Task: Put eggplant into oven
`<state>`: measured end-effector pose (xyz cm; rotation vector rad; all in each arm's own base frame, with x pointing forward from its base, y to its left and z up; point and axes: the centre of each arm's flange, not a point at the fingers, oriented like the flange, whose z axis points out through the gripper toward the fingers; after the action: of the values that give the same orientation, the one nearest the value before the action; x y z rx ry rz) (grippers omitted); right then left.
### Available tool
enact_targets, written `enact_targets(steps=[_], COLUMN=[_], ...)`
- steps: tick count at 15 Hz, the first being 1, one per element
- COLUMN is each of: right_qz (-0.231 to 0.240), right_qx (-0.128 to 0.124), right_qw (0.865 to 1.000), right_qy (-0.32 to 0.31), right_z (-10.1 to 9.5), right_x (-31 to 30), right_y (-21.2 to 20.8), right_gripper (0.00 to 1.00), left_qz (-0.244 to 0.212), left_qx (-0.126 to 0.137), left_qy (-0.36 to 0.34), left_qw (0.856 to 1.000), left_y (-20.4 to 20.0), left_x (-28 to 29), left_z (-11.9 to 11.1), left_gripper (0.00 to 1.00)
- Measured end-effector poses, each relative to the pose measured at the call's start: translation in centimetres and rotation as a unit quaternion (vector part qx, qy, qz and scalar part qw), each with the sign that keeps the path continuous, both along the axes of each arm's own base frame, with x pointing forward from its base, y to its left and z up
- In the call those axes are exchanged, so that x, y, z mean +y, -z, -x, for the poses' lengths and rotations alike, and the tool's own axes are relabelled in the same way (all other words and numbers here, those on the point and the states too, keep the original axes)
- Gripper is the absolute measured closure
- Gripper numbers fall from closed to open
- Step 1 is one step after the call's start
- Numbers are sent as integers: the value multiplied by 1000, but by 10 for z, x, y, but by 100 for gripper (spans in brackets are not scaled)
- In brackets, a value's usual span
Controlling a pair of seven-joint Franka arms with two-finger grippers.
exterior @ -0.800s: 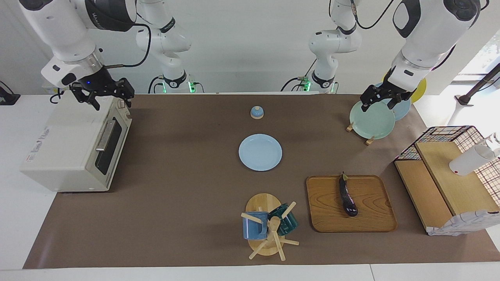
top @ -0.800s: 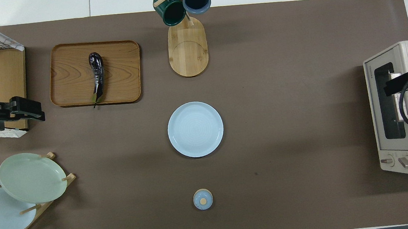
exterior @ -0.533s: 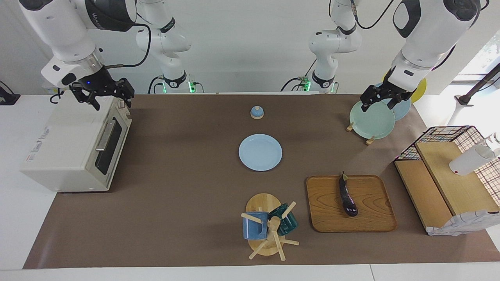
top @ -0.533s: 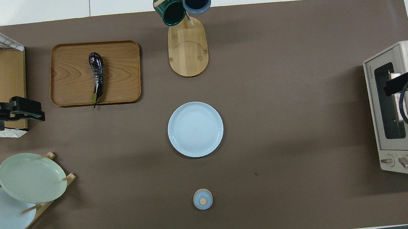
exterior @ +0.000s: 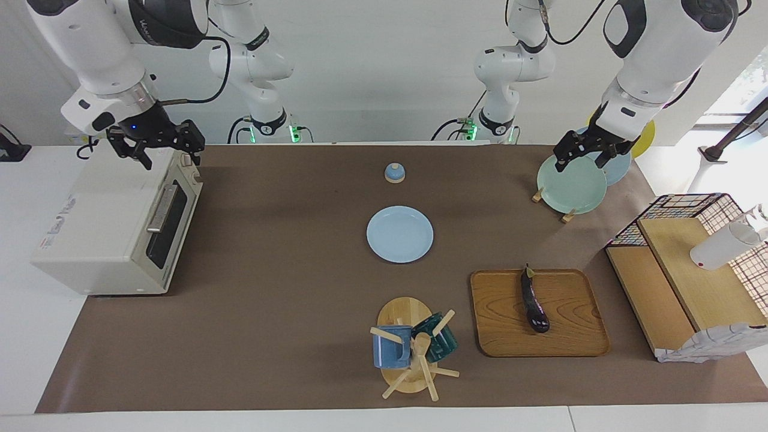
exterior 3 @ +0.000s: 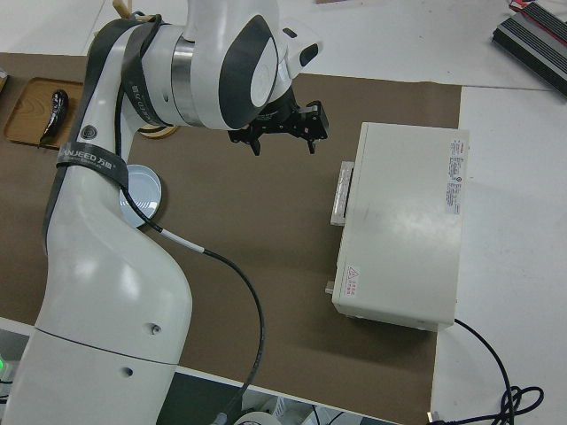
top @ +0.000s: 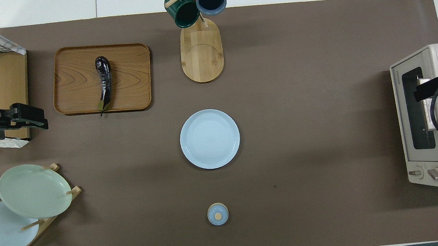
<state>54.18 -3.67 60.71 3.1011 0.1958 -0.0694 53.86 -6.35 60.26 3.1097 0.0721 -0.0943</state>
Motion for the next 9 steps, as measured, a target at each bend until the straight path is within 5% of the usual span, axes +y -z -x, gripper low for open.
enact_targets(steps=[5, 9], right_qz=[1, 50], right_qx=[-32, -21], right_qw=[999, 999], right_qy=[-40, 4], right_z=[-3, 12], right_x=[-5, -27], right_y=[28, 61], right_gripper=[63, 99], left_qz=[2, 7], left_qx=[-16, -17], left_qy=[-1, 1], left_qw=[1000, 1000], left_y=[1, 42], left_x=[-1, -5], left_z=[-6, -37], left_gripper=[0, 0])
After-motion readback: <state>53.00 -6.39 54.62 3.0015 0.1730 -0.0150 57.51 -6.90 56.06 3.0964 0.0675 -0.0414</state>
